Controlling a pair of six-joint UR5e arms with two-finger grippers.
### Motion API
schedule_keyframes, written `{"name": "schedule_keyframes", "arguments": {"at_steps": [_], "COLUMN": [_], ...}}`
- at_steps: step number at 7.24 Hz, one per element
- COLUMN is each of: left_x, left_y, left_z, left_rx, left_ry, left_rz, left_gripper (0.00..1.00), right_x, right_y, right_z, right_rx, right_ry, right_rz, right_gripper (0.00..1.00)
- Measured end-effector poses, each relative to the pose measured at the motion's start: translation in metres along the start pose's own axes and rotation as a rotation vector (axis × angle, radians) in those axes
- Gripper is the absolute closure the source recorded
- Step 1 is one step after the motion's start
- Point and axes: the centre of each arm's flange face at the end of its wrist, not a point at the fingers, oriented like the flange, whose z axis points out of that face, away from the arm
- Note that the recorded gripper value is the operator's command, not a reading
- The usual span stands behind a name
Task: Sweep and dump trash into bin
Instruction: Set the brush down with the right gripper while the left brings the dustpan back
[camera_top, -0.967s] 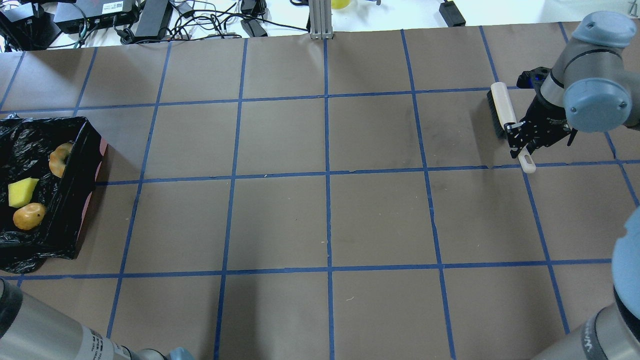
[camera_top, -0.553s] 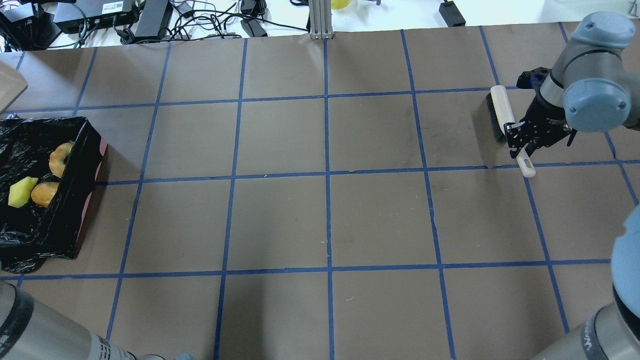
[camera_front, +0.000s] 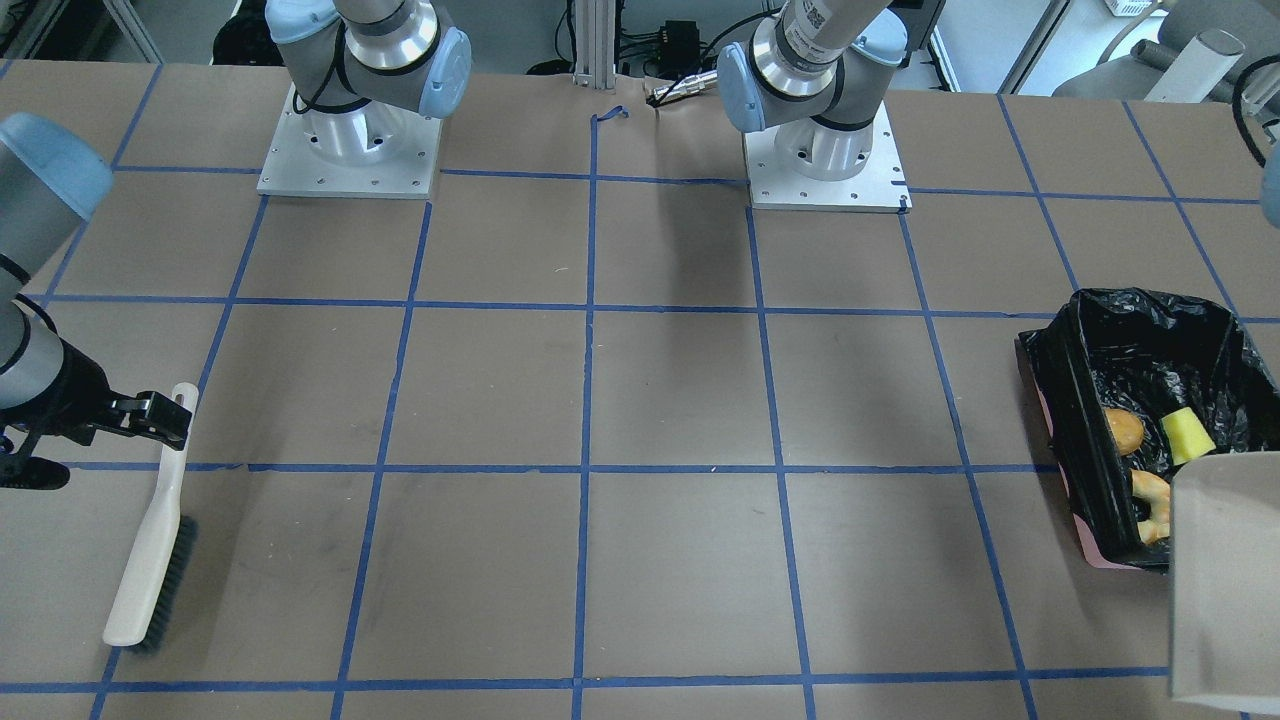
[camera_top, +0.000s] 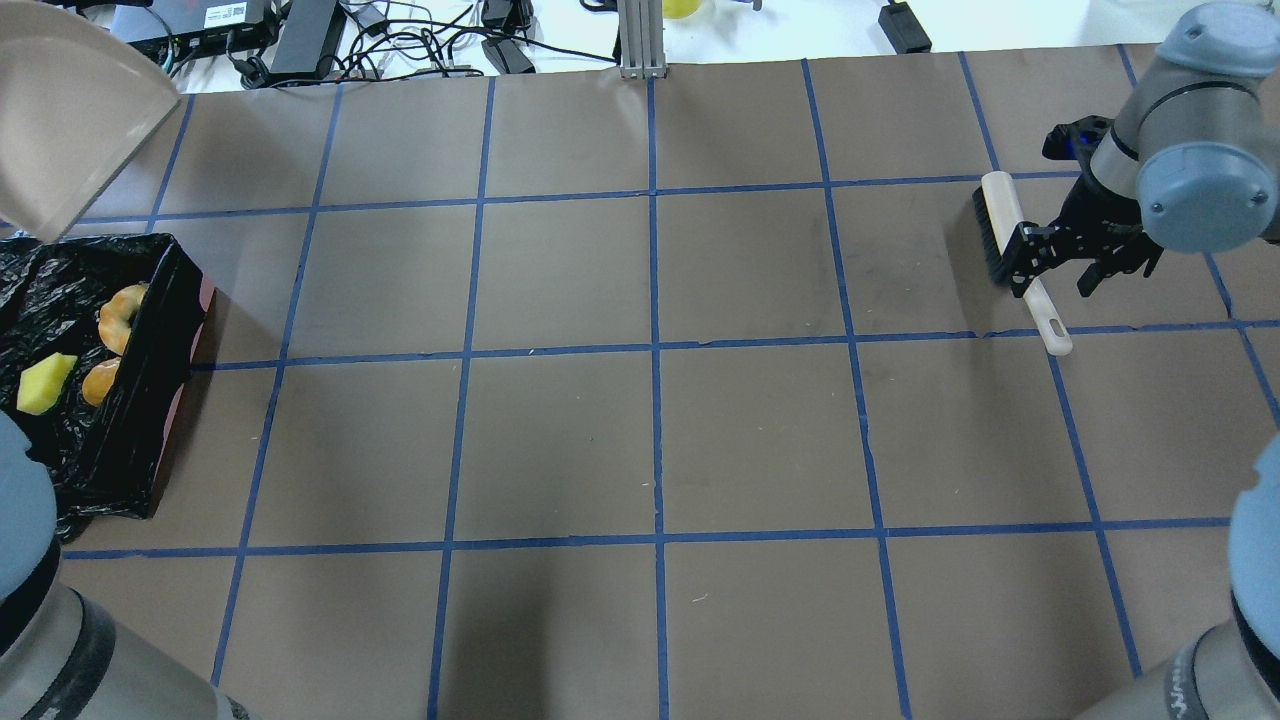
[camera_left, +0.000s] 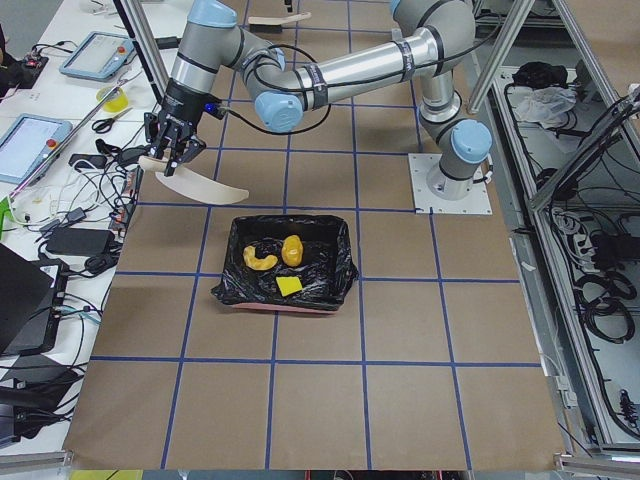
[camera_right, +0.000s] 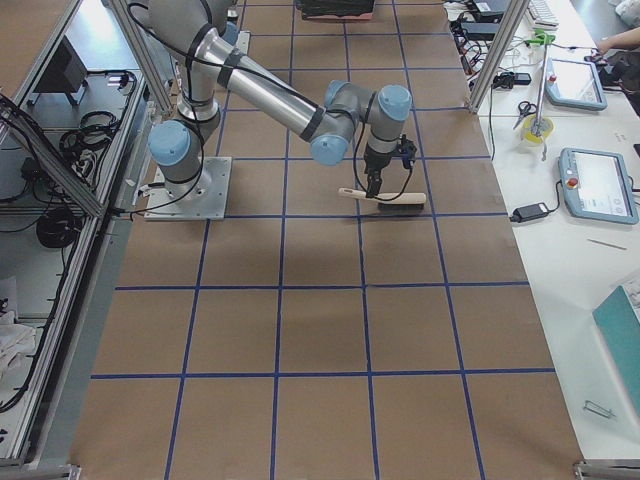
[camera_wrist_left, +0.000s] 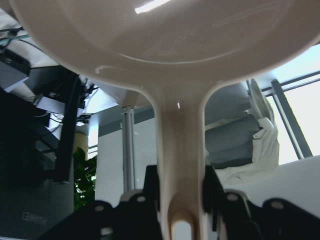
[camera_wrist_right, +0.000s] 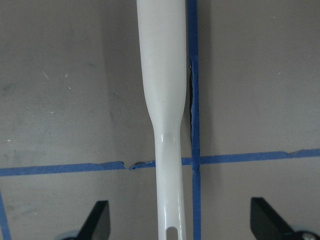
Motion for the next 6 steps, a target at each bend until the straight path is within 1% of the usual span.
{"name": "schedule_keyframes", "arguments": {"at_steps": [1, 2, 3, 4, 5, 6], "left_x": [-0.015, -0.028, -0.034, -0.034, -0.033, -0.034], "left_y": [-0.025, -0.059, -0.098, -0.134, -0.166, -0.199], "left_z": [0.009, 0.021, 0.04, 0.059, 0.075, 0.089], "left_rx": [0.067, 0.152, 0.252, 0.358, 0.451, 0.523], "left_ry": [-0.035, -0.056, -0.053, -0.043, -0.021, 0.03], "left_rz": [-0.047, -0.113, -0.202, -0.278, -0.318, -0.342], "left_gripper": [1.0, 1.0, 1.0, 1.0, 1.0, 1.0], "right_x": [-0.007, -0.027, -0.061, -0.093, -0.117, -0.137], "right_y": [0.011, 0.025, 0.039, 0.054, 0.069, 0.087], "right_z": [-0.033, -0.064, -0.092, -0.119, -0.143, -0.16], "right_rx": [0.032, 0.057, 0.091, 0.137, 0.178, 0.186], "right_ry": [0.008, 0.013, 0.019, 0.026, 0.029, 0.029], "right_rz": [0.013, 0.027, 0.021, -0.005, -0.036, -0.05], "right_gripper": [0.0, 0.0, 0.0, 0.0, 0.0, 0.0]}}
